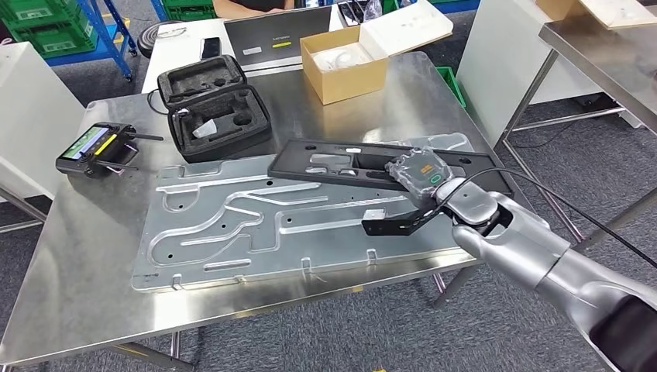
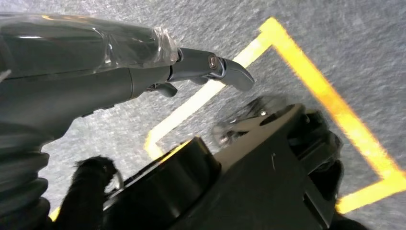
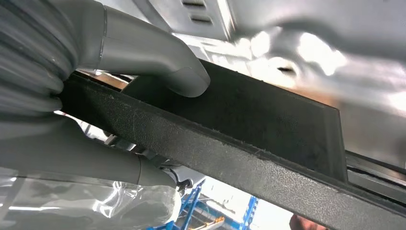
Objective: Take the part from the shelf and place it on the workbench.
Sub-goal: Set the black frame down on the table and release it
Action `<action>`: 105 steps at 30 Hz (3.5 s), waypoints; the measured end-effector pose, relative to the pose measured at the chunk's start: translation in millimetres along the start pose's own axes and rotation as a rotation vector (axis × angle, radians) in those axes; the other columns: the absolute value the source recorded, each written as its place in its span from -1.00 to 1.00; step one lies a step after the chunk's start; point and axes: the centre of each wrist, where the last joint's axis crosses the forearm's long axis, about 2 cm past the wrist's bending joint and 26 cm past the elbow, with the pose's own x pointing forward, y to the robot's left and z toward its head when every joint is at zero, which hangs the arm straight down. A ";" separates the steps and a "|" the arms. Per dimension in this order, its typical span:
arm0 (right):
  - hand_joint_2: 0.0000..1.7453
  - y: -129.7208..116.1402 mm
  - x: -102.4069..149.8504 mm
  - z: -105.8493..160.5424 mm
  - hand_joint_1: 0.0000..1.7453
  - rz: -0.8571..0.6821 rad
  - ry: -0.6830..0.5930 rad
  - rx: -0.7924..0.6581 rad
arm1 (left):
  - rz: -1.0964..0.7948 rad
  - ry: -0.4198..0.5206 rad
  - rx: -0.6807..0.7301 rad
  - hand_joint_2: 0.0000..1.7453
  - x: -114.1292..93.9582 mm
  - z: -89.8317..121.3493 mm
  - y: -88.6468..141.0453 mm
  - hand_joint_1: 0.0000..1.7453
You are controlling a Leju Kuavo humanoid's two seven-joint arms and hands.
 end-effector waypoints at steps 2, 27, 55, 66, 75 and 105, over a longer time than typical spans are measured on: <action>1.00 11.9 2.3 -3.5 1.00 0.024 0.009 0.032 | -0.003 -0.003 0.000 1.00 2.5 -0.7 0.8 -1.00; -1.00 37.4 -8.1 -22.7 -1.00 0.072 0.158 0.163 | -0.030 0.101 0.041 -1.00 -4.1 1.3 -1.6 -1.00; -1.00 -90.6 27.5 -2.8 -1.00 0.108 0.158 0.104 | 0.060 0.117 0.075 -1.00 -27.5 9.2 -9.6 -1.00; -1.00 -97.3 26.8 34.3 -1.00 0.163 0.121 -0.047 | 0.110 0.118 0.096 -1.00 -29.1 9.7 -8.0 -1.00; -1.00 -99.8 8.3 78.6 -1.00 0.150 0.138 -0.242 | 0.128 0.123 0.107 -1.00 -36.2 12.4 -10.9 -1.00; -1.00 -3.0 -52.6 213.7 -1.00 -0.192 0.389 -0.546 | 0.196 0.126 0.142 -1.00 -37.1 12.8 -12.8 -1.00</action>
